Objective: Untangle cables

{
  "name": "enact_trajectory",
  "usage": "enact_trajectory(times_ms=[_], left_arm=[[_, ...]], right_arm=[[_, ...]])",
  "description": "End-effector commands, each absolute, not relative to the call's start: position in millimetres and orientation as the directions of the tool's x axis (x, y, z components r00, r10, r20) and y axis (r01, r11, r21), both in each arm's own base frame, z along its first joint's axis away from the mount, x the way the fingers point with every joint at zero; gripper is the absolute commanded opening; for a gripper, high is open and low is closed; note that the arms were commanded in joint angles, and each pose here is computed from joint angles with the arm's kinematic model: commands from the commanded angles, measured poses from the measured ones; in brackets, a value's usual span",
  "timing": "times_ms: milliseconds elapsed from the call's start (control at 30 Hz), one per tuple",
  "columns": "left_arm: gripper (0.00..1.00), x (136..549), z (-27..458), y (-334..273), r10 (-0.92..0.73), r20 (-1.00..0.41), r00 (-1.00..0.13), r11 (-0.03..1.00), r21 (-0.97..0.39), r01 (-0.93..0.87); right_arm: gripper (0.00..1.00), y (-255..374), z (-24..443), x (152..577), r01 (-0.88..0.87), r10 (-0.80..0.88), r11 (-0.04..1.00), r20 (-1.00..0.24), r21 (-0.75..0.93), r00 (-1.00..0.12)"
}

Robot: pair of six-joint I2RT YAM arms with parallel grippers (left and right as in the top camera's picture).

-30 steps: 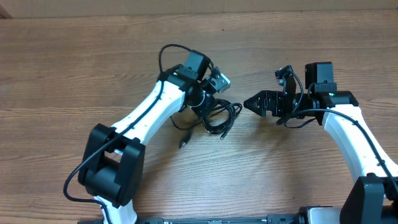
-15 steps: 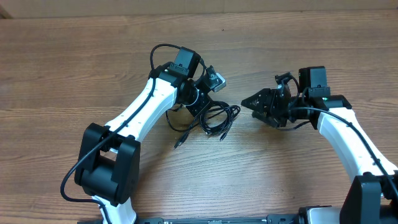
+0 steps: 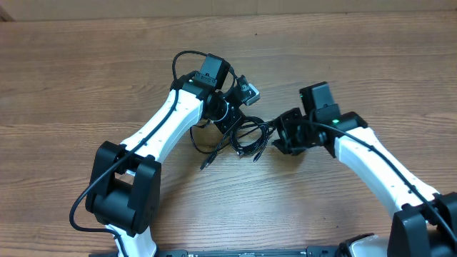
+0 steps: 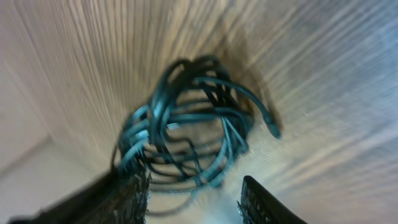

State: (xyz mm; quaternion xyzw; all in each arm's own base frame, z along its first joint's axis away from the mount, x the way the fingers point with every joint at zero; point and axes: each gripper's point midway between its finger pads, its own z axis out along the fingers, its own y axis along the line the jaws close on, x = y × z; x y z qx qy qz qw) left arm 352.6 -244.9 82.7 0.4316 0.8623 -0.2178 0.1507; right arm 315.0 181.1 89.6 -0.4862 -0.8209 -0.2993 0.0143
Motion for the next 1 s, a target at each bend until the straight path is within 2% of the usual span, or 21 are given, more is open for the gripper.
enact_trajectory(times_ms=[0,200,267,333,467,667,800,833,867,967], left_arm=[[0.04,354.5,105.9,-253.6,0.663,-0.513,-0.546,0.492,-0.251,0.834],[0.04,354.1,106.1,-253.9,0.662,-0.513,-0.546,0.491,-0.253,0.834],[0.04,353.9,106.0,-253.8,0.662,-0.513,-0.546,0.491,-0.254,0.833],[0.04,353.9,106.1,-254.0,0.662,-0.513,-0.546,0.491,-0.254,0.834],[0.04,353.9,106.1,-254.0,0.662,-0.513,-0.546,0.491,-0.254,0.833],[0.04,353.9,106.1,-254.1,0.662,-0.513,-0.546,0.490,-0.254,0.834],[0.04,353.5,106.0,-254.0,0.662,-0.512,-0.547,0.491,-0.255,0.833],[0.04,353.2,106.0,-254.0,0.662,-0.511,-0.547,0.490,-0.257,0.833],[0.04,353.0,106.1,-254.2,0.662,-0.512,-0.548,0.489,-0.258,0.833],[0.04,353.2,106.1,-254.0,0.662,-0.512,-0.548,0.490,-0.258,0.832]], right_arm=[[0.50,167.0,71.6,333.1,0.851,0.885,0.268,0.234,0.452,-0.403],[0.48,170.2,55.3,352.3,0.855,0.902,0.222,0.235,0.469,-0.363],[0.38,166.3,50.8,359.8,0.849,0.914,0.220,0.203,0.481,-0.351],[0.33,169.5,46.2,362.3,0.848,0.909,0.220,0.213,0.483,-0.358],[0.29,171.8,40.9,359.2,0.856,0.904,0.223,0.230,0.466,-0.361],[0.29,183.7,45.4,356.6,0.852,0.874,0.224,0.290,0.474,-0.391],[0.22,187.8,51.0,364.2,0.822,0.861,0.237,0.280,0.517,-0.425],[0.17,190.0,53.7,367.1,0.808,0.853,0.245,0.277,0.536,-0.443],[0.06,192.6,57.0,370.7,0.788,0.843,0.256,0.270,0.559,-0.465],[0.04,190.4,55.9,371.0,0.770,0.838,0.293,0.236,0.567,-0.492]])
